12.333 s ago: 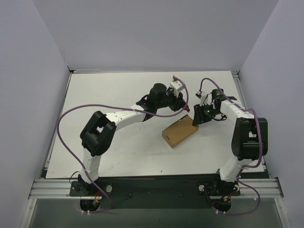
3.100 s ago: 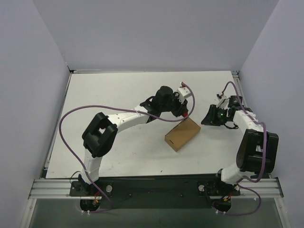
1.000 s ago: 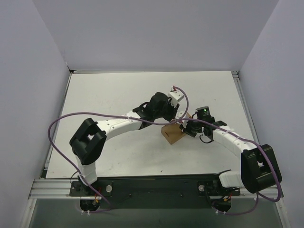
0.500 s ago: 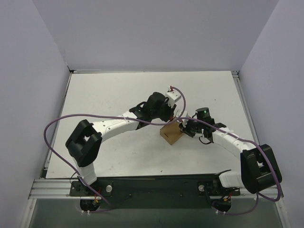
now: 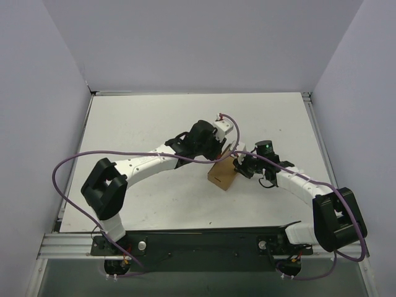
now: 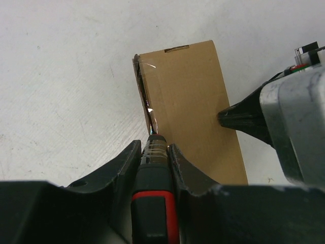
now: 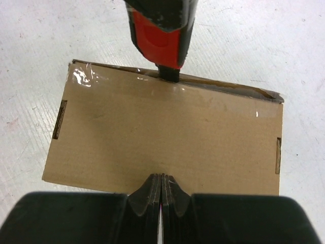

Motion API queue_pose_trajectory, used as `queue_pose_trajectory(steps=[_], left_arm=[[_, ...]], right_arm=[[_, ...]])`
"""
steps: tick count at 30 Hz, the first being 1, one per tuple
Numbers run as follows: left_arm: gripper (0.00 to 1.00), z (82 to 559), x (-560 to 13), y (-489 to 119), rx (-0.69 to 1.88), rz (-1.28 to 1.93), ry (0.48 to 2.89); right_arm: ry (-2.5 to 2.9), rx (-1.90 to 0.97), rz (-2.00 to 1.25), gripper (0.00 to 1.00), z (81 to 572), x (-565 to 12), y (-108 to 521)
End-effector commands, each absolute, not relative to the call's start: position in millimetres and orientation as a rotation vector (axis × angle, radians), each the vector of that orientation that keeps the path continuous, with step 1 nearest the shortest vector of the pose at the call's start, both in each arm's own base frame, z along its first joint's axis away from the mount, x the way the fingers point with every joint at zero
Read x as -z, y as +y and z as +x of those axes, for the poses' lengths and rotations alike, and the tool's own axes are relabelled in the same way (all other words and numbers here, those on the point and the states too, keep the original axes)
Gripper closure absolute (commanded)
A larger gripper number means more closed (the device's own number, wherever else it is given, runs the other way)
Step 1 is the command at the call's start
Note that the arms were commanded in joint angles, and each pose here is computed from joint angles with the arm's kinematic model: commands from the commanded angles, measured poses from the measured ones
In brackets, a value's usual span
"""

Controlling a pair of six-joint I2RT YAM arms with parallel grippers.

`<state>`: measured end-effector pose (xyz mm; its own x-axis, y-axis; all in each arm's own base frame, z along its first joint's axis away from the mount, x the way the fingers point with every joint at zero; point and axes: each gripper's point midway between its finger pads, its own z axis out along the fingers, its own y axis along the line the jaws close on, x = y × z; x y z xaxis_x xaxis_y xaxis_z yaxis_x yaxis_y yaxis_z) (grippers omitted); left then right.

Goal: Unpack the express box

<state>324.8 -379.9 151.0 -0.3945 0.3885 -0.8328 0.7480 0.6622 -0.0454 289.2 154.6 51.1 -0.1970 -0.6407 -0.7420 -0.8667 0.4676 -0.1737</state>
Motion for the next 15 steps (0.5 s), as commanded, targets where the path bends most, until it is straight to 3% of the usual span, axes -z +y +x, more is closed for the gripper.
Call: queue_pose_trajectory(steps=[1, 8, 10, 15], left_arm=[[1.0, 294.5, -150.8, -367.8, 0.569, 0.957, 2.128], [1.0, 315.9, -155.6, -373.4, 0.515, 0.926, 2.056], [1.0, 327.0, -167.0, -383.1, 0.541, 0.956, 1.976], [1.0, 345.4, -170.4, -404.2, 0.619, 1.034, 1.864]], right_arm=[[2.149, -0.312, -1.252, 1.0, 263.4, -8.6, 124.5], [2.095, -0.422, -1.263, 1.0, 261.5, -29.1, 139.8], [2.01, -0.496, -1.268, 0.95, 266.5, -52.3, 155.1], [1.851, -0.582, -1.467, 0.92, 246.1, -67.6, 169.4]])
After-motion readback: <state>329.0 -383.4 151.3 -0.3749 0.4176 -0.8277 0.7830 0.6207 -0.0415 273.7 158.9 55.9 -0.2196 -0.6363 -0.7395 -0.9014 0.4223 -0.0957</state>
